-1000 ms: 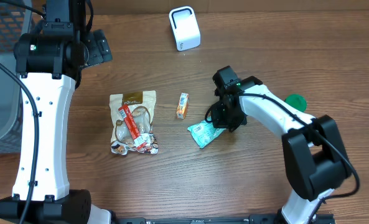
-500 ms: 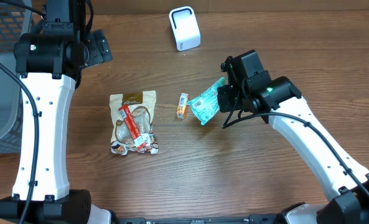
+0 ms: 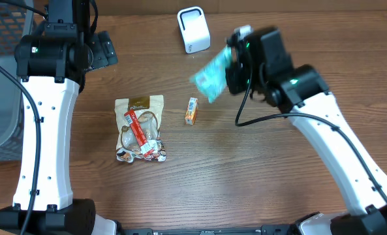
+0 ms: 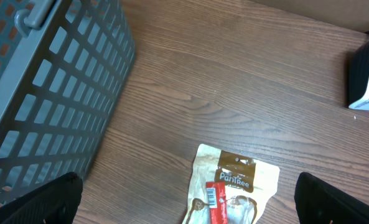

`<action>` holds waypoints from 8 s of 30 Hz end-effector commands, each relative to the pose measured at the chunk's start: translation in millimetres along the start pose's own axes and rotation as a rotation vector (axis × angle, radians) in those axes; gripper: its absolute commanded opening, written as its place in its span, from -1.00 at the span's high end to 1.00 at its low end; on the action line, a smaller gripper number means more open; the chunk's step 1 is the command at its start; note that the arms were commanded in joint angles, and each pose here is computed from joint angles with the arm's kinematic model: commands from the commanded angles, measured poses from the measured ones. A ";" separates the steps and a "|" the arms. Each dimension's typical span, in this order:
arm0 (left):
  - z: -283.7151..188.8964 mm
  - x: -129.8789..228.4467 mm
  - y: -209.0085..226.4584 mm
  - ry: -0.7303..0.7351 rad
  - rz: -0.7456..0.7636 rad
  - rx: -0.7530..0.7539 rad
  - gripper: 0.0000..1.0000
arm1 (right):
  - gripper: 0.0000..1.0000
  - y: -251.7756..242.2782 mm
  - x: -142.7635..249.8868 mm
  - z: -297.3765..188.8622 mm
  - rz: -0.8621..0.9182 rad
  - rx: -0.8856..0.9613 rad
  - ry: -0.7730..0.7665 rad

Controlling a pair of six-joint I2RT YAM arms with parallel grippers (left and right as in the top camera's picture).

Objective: Scan the item barcode
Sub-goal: 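Carry the teal wipes pack up to the white scanner, then hold the wipes pack label under the scanner with the right gripper, then move the wipes pack right and lower it beside the jar, then open the right gripper to release the wipes pack and raise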

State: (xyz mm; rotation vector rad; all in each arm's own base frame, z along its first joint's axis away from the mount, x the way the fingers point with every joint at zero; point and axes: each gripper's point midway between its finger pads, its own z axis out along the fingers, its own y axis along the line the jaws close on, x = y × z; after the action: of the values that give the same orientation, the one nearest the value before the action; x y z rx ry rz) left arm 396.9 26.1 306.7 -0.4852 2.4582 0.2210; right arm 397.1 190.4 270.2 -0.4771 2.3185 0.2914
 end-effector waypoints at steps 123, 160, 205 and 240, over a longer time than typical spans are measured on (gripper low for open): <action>-5.4 -3.1 0.1 -0.019 0.011 -0.002 -1.00 | 0.93 -21.0 -127.9 174.0 -0.585 0.718 -0.545; -5.4 -3.1 0.1 -0.019 0.011 -0.002 -1.00 | 0.93 -126.3 158.4 80.7 -0.047 0.025 0.559; -5.4 -3.1 0.1 -0.019 0.011 -0.002 -1.00 | 0.07 -87.3 163.2 131.6 0.570 0.225 0.392; -5.4 -3.1 0.1 -0.019 0.011 -0.002 -0.99 | 0.08 -136.8 223.3 116.6 0.530 0.469 0.483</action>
State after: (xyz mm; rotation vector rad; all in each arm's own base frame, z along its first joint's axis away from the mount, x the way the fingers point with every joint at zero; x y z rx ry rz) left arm 396.8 26.6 306.8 -0.4860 2.4572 0.2243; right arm 378.0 51.8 18.1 0.3788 2.8466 -0.1372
